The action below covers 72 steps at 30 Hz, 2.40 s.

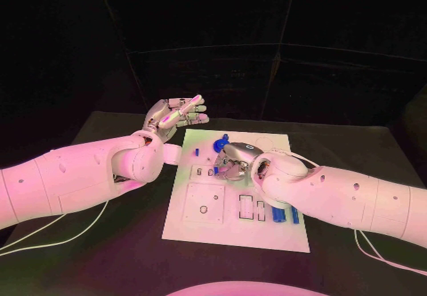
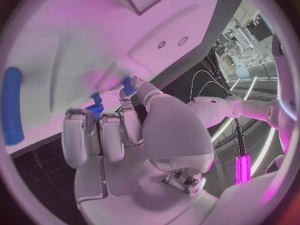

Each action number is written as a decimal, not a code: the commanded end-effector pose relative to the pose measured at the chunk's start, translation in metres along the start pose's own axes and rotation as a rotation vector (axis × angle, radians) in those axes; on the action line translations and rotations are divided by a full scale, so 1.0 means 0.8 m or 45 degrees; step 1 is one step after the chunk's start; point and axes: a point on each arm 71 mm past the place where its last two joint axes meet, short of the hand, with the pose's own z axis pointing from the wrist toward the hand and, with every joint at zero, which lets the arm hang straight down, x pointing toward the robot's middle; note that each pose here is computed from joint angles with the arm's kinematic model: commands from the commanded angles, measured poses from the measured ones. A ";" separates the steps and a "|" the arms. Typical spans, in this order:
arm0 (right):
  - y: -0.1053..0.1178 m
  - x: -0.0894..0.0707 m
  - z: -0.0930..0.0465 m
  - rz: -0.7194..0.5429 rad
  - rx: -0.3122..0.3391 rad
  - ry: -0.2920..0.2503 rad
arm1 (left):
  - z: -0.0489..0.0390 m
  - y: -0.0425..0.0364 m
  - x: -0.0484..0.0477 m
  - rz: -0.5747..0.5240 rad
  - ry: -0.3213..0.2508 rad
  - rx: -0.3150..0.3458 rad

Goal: Assemble the parts on the task board

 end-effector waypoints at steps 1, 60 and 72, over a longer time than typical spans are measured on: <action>-0.002 0.003 0.000 -0.032 0.023 0.030 | 0.001 -0.0021 0.001 -0.004 0.016 0.010; 0.002 -0.006 -0.003 -0.007 0.017 -0.105 | 0.000 -0.0024 -0.001 -0.001 0.010 0.009; -0.012 -0.034 -0.049 0.191 -0.232 -0.181 | 0.000 0.0039 -0.007 0.157 0.117 -0.082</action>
